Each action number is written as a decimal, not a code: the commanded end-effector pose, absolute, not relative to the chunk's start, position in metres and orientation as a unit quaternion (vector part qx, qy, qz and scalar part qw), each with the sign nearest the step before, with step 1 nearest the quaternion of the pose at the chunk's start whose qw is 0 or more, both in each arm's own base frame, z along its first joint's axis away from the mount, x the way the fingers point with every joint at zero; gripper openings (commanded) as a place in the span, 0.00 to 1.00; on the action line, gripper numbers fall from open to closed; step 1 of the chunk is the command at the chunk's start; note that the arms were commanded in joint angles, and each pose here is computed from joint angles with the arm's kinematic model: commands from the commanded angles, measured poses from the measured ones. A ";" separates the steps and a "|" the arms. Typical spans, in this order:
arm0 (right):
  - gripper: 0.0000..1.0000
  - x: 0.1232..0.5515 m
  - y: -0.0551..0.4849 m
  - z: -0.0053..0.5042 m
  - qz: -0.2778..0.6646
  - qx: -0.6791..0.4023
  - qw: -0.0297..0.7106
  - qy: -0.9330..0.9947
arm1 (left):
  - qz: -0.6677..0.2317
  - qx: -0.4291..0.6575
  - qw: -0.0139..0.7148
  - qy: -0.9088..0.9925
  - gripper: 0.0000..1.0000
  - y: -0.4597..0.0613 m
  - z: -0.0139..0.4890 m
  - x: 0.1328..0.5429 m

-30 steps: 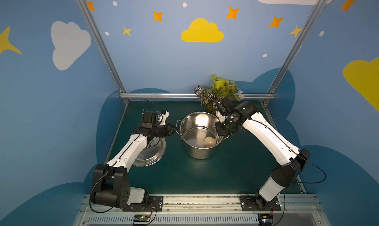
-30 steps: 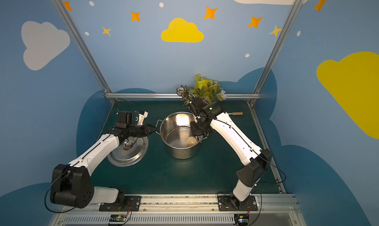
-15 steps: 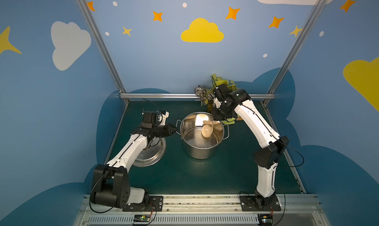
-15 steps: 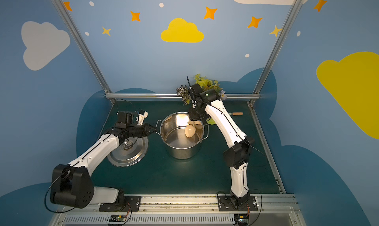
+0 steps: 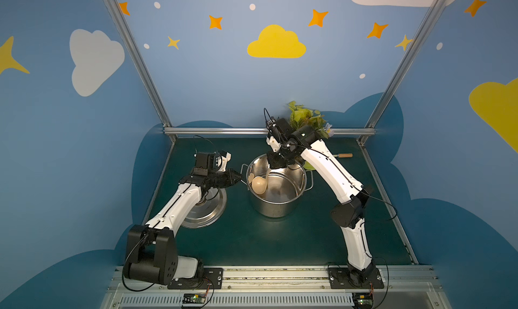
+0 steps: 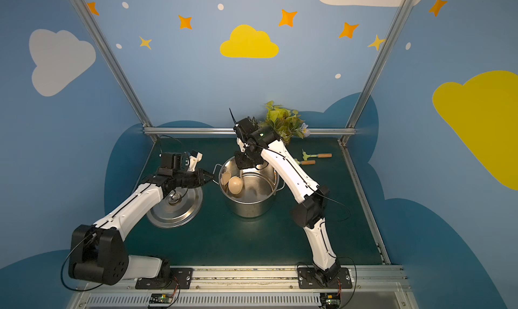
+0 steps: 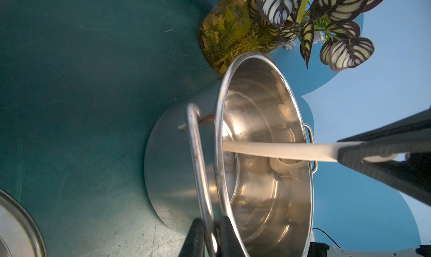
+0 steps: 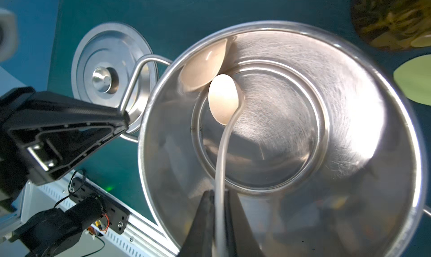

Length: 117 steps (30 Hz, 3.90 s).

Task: Stir the soup with a spoon
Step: Stir the soup in the pan with a stick.

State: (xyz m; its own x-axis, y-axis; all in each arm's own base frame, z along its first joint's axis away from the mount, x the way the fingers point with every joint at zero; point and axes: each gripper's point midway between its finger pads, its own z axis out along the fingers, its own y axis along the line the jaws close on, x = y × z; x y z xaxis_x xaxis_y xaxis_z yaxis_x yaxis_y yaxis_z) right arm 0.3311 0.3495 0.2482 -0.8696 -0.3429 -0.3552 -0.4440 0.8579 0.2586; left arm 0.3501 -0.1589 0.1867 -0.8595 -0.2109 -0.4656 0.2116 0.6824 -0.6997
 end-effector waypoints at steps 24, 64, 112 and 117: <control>0.00 0.262 0.252 0.266 0.117 -0.147 0.164 0.969 | -0.408 0.020 0.264 0.874 0.15 -0.164 0.190 0.341; 0.00 0.323 0.353 0.281 0.199 -0.209 0.199 0.936 | -0.410 0.020 0.264 0.873 0.15 -0.163 0.191 0.341; 0.00 0.356 0.321 0.274 0.141 -0.191 0.211 0.948 | -0.411 0.017 0.265 0.872 0.15 -0.161 0.191 0.342; 0.00 0.333 0.344 0.274 0.154 -0.227 0.199 0.941 | -0.412 0.016 0.266 0.871 0.15 -0.161 0.192 0.343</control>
